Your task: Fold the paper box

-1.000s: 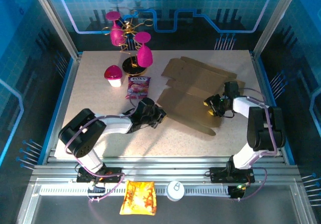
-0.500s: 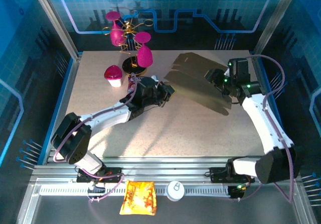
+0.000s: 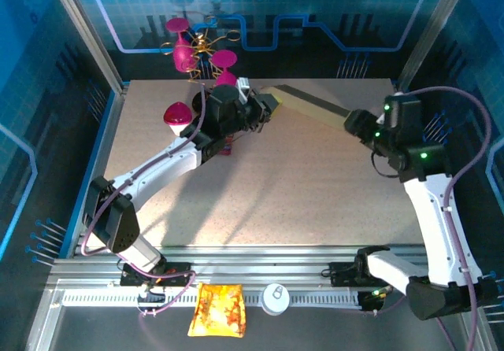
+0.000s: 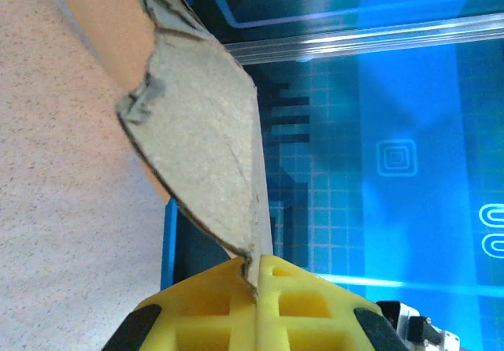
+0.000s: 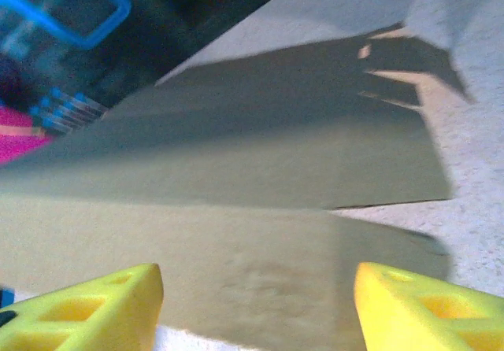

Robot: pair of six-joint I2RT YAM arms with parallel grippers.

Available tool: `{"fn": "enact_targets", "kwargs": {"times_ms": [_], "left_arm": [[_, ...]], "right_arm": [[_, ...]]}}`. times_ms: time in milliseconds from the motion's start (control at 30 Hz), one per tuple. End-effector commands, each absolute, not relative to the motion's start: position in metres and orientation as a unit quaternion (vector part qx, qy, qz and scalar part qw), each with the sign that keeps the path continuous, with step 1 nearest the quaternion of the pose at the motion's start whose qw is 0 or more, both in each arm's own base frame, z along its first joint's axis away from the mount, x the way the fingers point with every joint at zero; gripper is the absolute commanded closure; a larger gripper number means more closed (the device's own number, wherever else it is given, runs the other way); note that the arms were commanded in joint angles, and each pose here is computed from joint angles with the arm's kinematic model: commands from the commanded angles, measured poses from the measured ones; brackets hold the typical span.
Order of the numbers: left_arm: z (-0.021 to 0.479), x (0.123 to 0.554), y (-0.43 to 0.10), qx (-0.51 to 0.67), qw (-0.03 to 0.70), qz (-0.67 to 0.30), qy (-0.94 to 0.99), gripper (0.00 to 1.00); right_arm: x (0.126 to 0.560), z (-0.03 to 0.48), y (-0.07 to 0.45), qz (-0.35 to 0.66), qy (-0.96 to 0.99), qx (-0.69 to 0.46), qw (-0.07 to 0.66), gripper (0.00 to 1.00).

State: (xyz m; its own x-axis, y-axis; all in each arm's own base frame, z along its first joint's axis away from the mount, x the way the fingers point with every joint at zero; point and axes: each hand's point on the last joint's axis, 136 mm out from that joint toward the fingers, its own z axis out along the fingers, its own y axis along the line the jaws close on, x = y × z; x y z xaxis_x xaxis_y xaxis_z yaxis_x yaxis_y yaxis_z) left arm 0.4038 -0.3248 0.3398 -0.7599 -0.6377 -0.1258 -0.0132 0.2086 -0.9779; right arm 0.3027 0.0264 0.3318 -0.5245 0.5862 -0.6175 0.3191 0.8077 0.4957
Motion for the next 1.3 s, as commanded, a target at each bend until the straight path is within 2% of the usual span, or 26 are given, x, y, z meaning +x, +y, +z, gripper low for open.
{"fn": "enact_targets", "kwargs": {"times_ms": [0, 167, 367, 467, 667, 900, 1033, 1133, 1200, 1233, 1267], "left_arm": [[0.347, 0.409, -0.326, -0.223, 0.259, -0.588, 0.733, 1.00], [0.361, 0.418, -0.327, -0.238, 0.255, -0.603, 0.717, 1.00], [0.361, 0.420, -0.330, -0.245, 0.247, -0.611, 0.712, 1.00], [0.360, 0.419, -0.329, -0.246, 0.244, -0.611, 0.712, 1.00], [0.356, 0.417, -0.330, -0.247, 0.237, -0.614, 0.712, 1.00], [0.354, 0.416, -0.331, -0.247, 0.232, -0.618, 0.710, 1.00], [0.353, 0.414, -0.331, -0.246, 0.230, -0.618, 0.710, 1.00], [0.352, 0.412, -0.328, -0.247, 0.230, -0.616, 0.712, 1.00], [0.351, 0.408, -0.325, -0.248, 0.230, -0.612, 0.715, 1.00], [0.348, 0.405, -0.323, -0.250, 0.229, -0.607, 0.719, 0.97], [0.346, 0.403, -0.319, -0.252, 0.228, -0.601, 0.723, 0.85]], "right_arm": [[0.288, 0.346, -0.005, 0.152, 0.836, 0.346, 0.399, 0.28], [0.280, 0.322, -0.041, 0.214, 0.768, 0.511, 0.320, 0.20], [0.318, 0.277, -0.026, 0.382, 0.649, 0.625, 0.205, 0.15], [0.343, 0.277, -0.036, 0.433, 0.602, 0.643, 0.193, 0.09], [0.371, 0.295, -0.053, 0.474, 0.555, 0.651, 0.209, 0.10], [0.398, 0.260, -0.005, 0.528, 0.544, 0.638, 0.134, 0.22], [0.411, 0.250, 0.001, 0.532, 0.538, 0.638, 0.143, 0.33], [0.425, 0.255, -0.005, 0.542, 0.534, 0.627, 0.166, 0.54], [0.428, 0.262, -0.009, 0.541, 0.535, 0.621, 0.187, 0.76], [0.429, 0.268, -0.012, 0.538, 0.540, 0.615, 0.202, 0.85], [0.429, 0.273, -0.014, 0.533, 0.546, 0.609, 0.215, 0.91]]}}
